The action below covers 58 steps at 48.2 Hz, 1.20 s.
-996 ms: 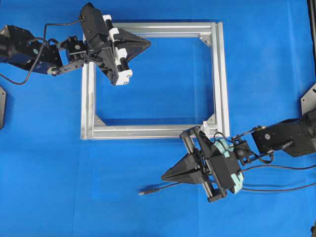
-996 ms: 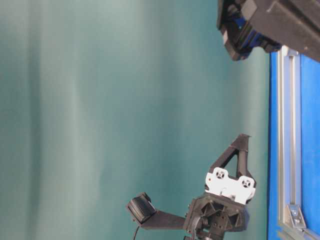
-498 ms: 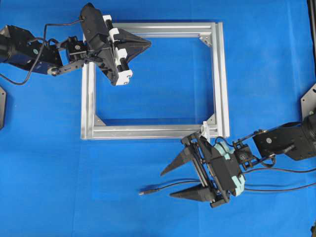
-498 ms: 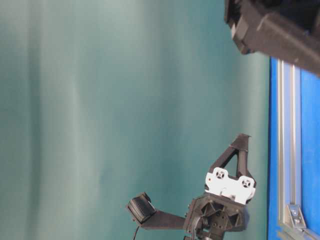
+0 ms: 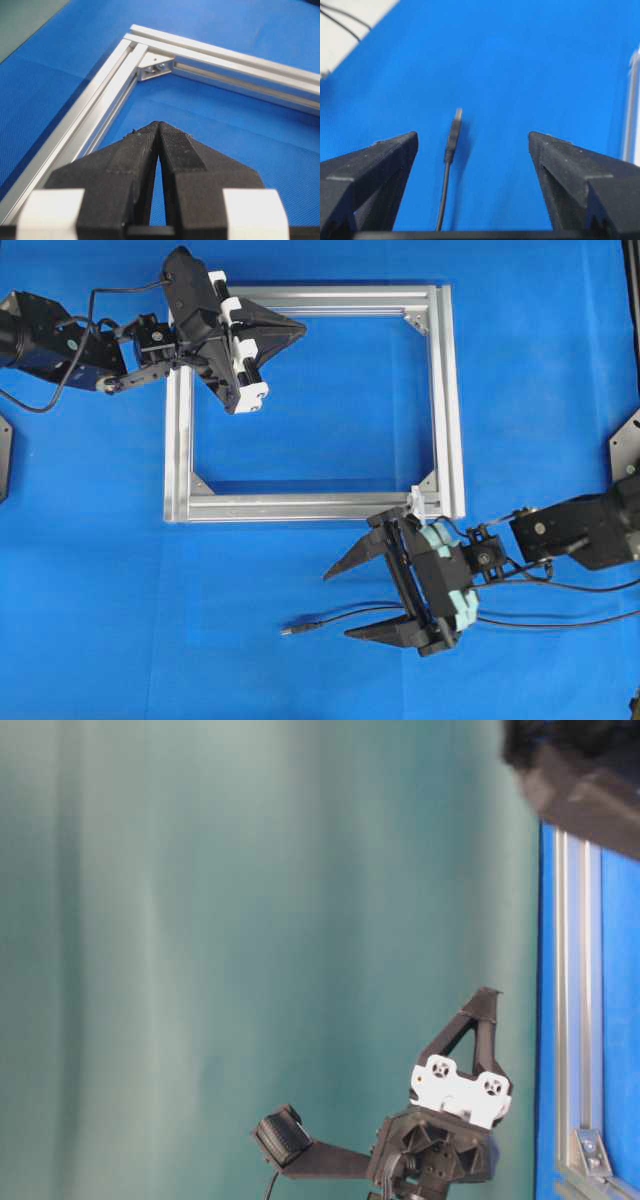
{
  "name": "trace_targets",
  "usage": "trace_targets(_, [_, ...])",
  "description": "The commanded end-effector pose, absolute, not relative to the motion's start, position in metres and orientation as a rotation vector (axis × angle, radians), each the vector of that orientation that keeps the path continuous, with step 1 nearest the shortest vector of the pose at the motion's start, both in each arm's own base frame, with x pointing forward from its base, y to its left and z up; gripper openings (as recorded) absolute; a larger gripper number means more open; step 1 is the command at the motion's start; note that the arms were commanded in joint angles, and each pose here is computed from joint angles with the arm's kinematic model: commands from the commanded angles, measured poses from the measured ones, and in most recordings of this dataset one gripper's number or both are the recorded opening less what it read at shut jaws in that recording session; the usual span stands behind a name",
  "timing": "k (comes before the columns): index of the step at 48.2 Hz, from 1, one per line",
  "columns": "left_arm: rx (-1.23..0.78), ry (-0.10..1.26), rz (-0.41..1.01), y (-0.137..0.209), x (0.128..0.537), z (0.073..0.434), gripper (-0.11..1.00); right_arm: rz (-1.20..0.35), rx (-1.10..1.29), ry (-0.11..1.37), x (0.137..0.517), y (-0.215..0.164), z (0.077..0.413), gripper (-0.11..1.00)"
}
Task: Insert the wire through the string loop located on the right side.
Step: 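Lower the right gripper over the black USB cable near its plug end, then close the right gripper on the cable just behind the USB plug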
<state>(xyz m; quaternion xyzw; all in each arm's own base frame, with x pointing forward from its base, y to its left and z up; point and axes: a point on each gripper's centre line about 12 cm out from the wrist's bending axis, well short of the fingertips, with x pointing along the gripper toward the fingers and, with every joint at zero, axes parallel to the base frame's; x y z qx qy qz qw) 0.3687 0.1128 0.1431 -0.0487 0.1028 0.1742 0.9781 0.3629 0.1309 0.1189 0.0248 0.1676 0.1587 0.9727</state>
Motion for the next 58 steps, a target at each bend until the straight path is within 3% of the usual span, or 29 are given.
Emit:
trace_targets(1, [-0.092, 0.157, 0.346, 0.113, 0.373, 0.159, 0.00, 0.321, 0.067, 0.327, 0.367, 0.139, 0.121, 0.80])
trace_targets(17, [-0.091, 0.154, 0.346, 0.114, 0.374, 0.160, 0.00, 0.286, 0.092, 0.393, 0.377, 0.147, 0.087, 0.80])
trace_targets(36, [-0.090, 0.154, 0.345, 0.113, 0.374, 0.160, 0.00, 0.269, 0.102, 0.399, 0.378, 0.145, 0.080, 0.74])
trace_targets(41, [-0.090, 0.154, 0.344, 0.113, 0.374, 0.160, 0.00, 0.268, 0.102, 0.400, 0.378, 0.145, 0.080, 0.60])
trace_targets(46, [-0.090, 0.154, 0.345, 0.113, 0.374, 0.160, 0.00, 0.268, 0.102, 0.402, 0.377, 0.145, 0.079, 0.29])
trace_targets(51, [-0.089, 0.152, 0.345, 0.113, 0.374, 0.160, 0.00, 0.268, 0.102, 0.402, 0.377, 0.145, 0.079, 0.06])
trace_targets(54, [-0.089, 0.152, 0.345, 0.113, 0.374, 0.160, 0.00, 0.269, 0.103, 0.397, 0.378, 0.145, 0.080, -0.01])
trace_targets(58, [-0.088, 0.151, 0.343, 0.113, 0.375, 0.160, 0.00, 0.269, 0.103, 0.397, 0.378, 0.145, 0.080, -0.03])
